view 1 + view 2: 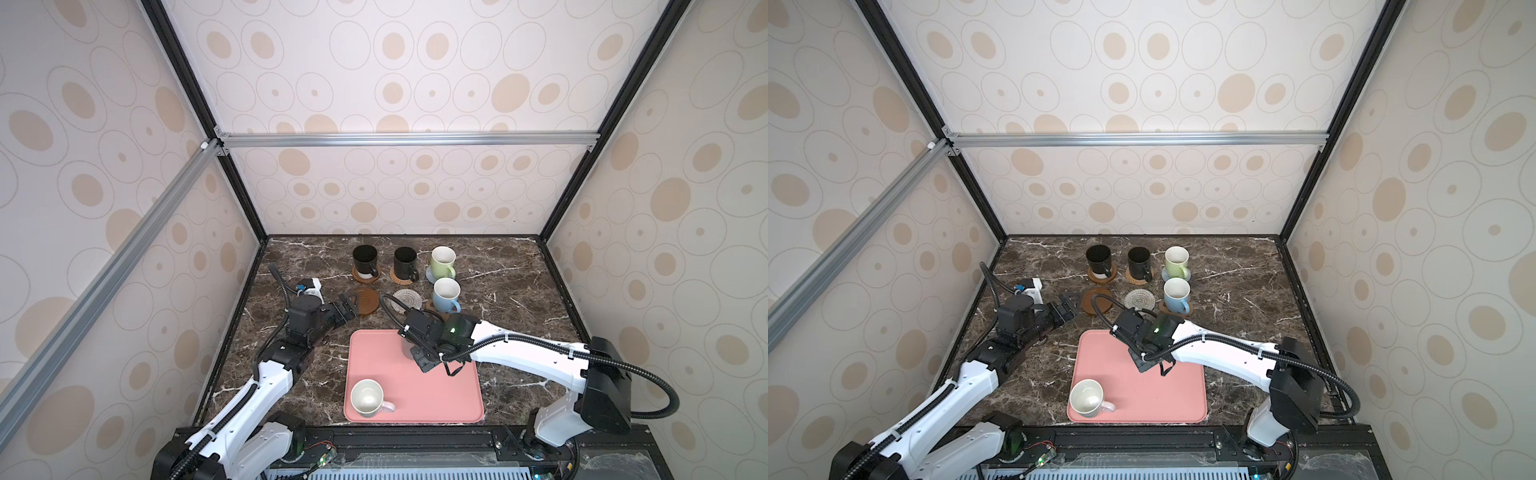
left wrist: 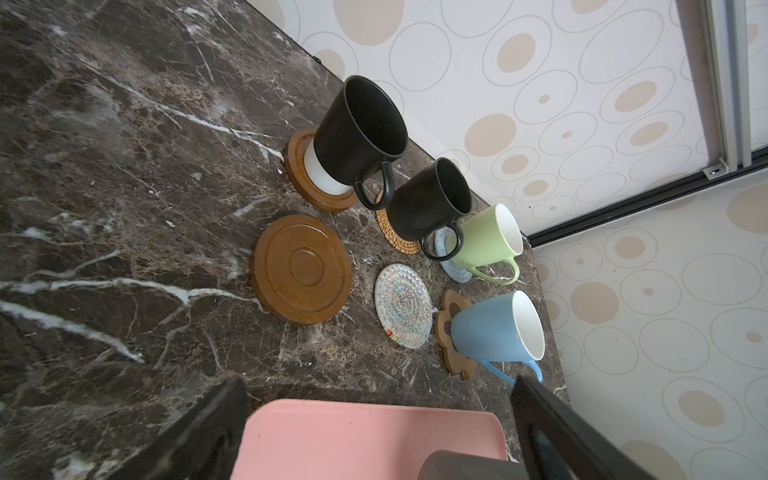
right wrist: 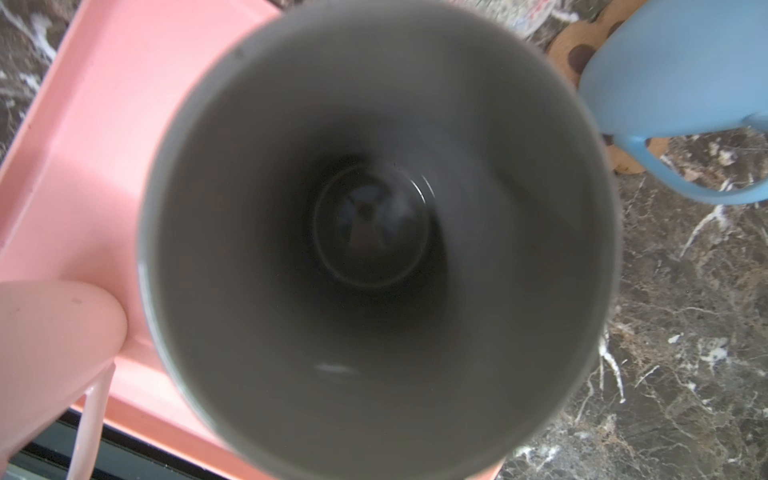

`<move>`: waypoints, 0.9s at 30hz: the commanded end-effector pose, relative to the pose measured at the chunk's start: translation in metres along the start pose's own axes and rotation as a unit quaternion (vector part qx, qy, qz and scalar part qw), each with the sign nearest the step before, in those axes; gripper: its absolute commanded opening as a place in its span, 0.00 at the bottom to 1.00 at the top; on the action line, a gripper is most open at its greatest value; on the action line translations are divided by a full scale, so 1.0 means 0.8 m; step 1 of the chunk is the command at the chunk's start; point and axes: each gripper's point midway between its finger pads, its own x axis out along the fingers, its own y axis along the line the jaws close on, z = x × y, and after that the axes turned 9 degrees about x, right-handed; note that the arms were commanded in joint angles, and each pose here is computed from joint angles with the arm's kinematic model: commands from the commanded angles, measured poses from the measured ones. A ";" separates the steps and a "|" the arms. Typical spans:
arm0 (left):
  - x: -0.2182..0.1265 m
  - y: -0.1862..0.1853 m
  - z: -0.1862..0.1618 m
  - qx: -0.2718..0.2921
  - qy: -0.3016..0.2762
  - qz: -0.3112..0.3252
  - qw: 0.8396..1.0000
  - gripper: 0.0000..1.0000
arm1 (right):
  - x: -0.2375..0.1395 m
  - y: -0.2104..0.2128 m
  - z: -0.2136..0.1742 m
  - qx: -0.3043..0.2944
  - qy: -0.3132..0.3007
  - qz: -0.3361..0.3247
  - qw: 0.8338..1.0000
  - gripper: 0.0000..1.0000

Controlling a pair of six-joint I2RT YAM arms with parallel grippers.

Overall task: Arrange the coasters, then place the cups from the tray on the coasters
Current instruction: 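Carry the grey mug with the right gripper toward the round woven coaster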

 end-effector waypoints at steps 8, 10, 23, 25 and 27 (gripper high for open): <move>-0.008 -0.003 0.014 -0.005 -0.020 -0.002 1.000 1.00 | -0.011 0.005 0.072 0.009 -0.068 0.015 0.998 0.13; -0.008 -0.002 0.013 -0.005 -0.020 -0.001 1.000 1.00 | -0.010 0.004 0.081 0.011 -0.073 0.016 0.997 0.13; -0.012 0.000 0.012 -0.007 -0.021 0.001 1.000 1.00 | 0.010 -0.008 0.135 0.025 -0.093 0.009 0.995 0.13; -0.012 0.001 0.012 -0.006 -0.022 0.002 1.000 1.00 | 0.014 -0.010 0.143 0.024 -0.094 0.008 0.995 0.13; -0.012 0.001 0.012 -0.007 -0.022 0.003 1.000 1.00 | 0.017 -0.011 0.150 0.024 -0.095 0.008 0.995 0.13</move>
